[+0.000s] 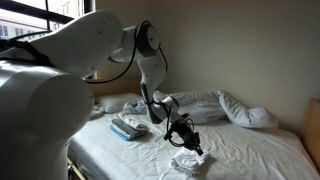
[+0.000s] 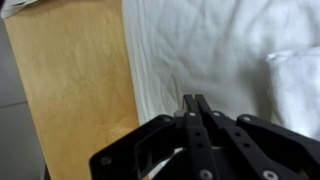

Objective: Fold the sheet on the bed

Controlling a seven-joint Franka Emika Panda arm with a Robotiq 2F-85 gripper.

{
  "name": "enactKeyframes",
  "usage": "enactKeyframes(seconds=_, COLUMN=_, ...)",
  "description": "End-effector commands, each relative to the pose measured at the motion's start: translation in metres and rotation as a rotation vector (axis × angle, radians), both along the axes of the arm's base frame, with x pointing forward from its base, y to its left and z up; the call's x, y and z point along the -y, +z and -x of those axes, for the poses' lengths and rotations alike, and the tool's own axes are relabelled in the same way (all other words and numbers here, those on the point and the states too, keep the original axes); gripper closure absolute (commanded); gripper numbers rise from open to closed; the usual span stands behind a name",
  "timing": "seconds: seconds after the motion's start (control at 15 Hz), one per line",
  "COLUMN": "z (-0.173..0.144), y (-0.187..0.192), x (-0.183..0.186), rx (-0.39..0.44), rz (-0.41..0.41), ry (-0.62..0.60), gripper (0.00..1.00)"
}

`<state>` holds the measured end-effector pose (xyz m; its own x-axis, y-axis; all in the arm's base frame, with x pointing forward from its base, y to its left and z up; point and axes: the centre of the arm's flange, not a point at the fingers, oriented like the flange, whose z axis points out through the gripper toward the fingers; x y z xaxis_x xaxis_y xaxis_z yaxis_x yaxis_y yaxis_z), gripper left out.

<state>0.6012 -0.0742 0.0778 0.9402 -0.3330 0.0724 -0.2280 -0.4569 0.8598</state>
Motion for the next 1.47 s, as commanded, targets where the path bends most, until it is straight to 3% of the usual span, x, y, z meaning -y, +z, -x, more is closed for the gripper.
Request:
enactKeyframes(seconds=0.0, z=-0.013, y=-0.009, x=-0.059, rx=0.029, rz=-0.021, ry=0.065, gripper=0.93)
enactKeyframes(seconds=0.33, z=-0.022, y=-0.012, x=-0.100, rx=0.040, rz=-0.016, ry=0.061, gripper=0.91)
enactKeyframes(seconds=1.0, z=-0.005, y=0.008, x=-0.060, rx=0.013, rz=0.054, ry=-0.032, gripper=0.94)
enactKeyframes(seconds=1.4, z=-0.014, y=-0.001, x=-0.061, rx=0.008, rz=0.062, ry=-0.019, gripper=0.93)
